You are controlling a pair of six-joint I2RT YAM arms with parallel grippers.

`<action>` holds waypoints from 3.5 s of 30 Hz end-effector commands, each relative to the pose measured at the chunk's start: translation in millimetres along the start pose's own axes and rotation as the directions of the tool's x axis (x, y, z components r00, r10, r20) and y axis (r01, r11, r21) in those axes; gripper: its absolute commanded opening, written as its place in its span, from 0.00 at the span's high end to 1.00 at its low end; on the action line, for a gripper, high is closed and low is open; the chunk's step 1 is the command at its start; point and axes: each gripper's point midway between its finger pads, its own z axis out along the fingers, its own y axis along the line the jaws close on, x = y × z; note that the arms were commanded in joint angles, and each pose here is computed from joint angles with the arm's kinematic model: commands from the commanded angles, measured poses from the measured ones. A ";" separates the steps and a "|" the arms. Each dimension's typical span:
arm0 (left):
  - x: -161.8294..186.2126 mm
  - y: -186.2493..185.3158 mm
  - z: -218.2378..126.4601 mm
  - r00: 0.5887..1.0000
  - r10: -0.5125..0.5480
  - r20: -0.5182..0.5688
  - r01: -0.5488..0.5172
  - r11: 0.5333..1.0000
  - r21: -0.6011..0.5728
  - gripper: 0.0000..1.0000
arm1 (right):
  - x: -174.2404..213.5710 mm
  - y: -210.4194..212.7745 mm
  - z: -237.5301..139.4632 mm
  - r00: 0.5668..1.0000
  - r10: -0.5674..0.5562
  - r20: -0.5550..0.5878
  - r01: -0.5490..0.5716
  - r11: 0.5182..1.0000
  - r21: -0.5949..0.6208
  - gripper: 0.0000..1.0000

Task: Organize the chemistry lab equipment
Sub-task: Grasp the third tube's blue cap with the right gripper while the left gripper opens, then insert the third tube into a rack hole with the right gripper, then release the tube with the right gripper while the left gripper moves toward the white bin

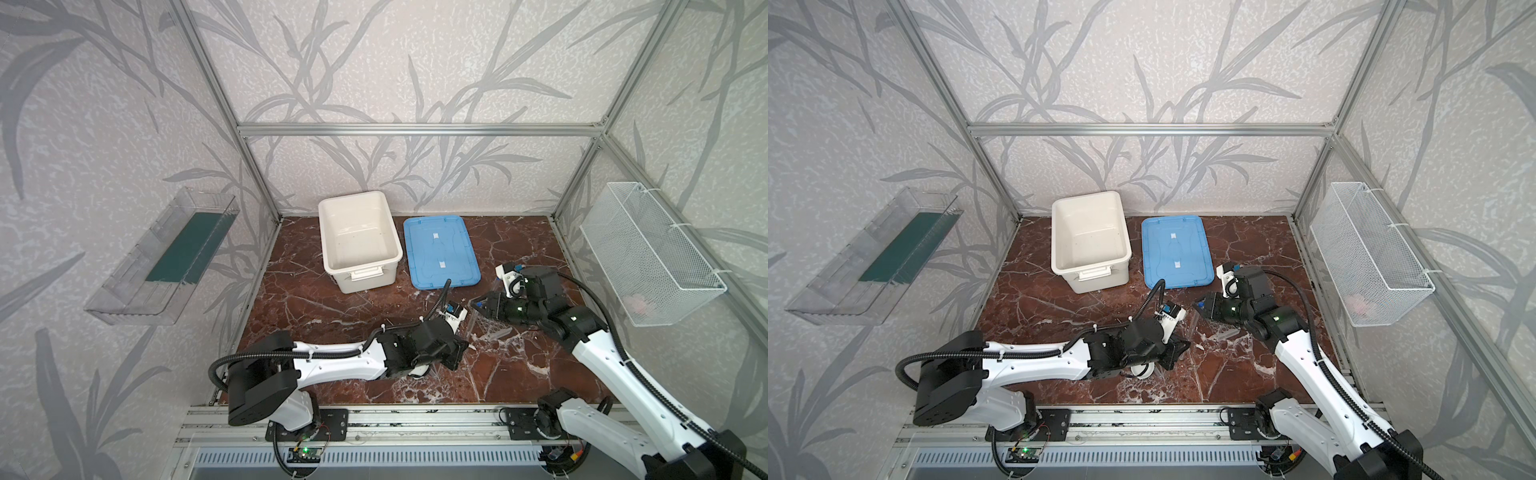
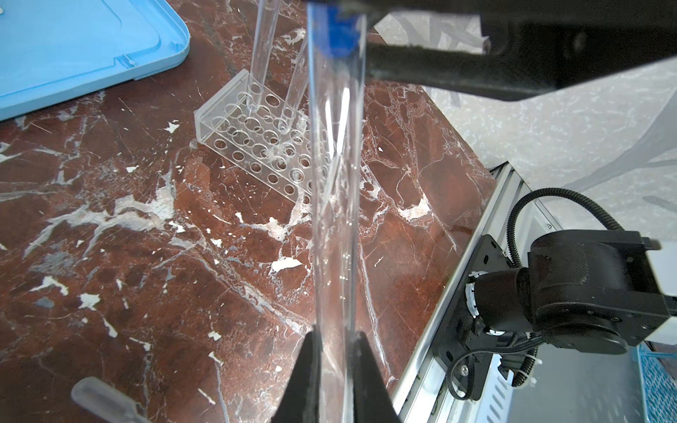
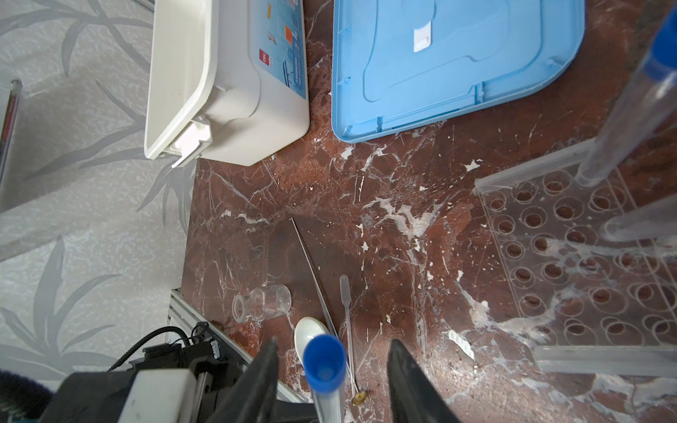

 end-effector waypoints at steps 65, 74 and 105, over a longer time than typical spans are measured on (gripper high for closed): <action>-38.7 -25.7 55.1 0.947 -0.320 -0.027 0.321 0.946 0.039 0.01 | -83.0 -86.7 -58.4 0.622 -0.542 0.565 0.167 0.797 0.581 0.81; -32.0 -22.0 61.5 0.945 -0.322 -0.052 0.323 0.946 0.014 0.01 | -77.7 -95.7 -55.0 0.635 -0.537 0.554 0.154 0.792 0.591 0.81; -57.5 -0.6 21.7 0.971 -0.234 0.046 0.238 0.963 -0.123 0.01 | -67.6 -99.5 -59.6 0.692 -0.492 0.528 0.132 0.806 0.577 0.34</action>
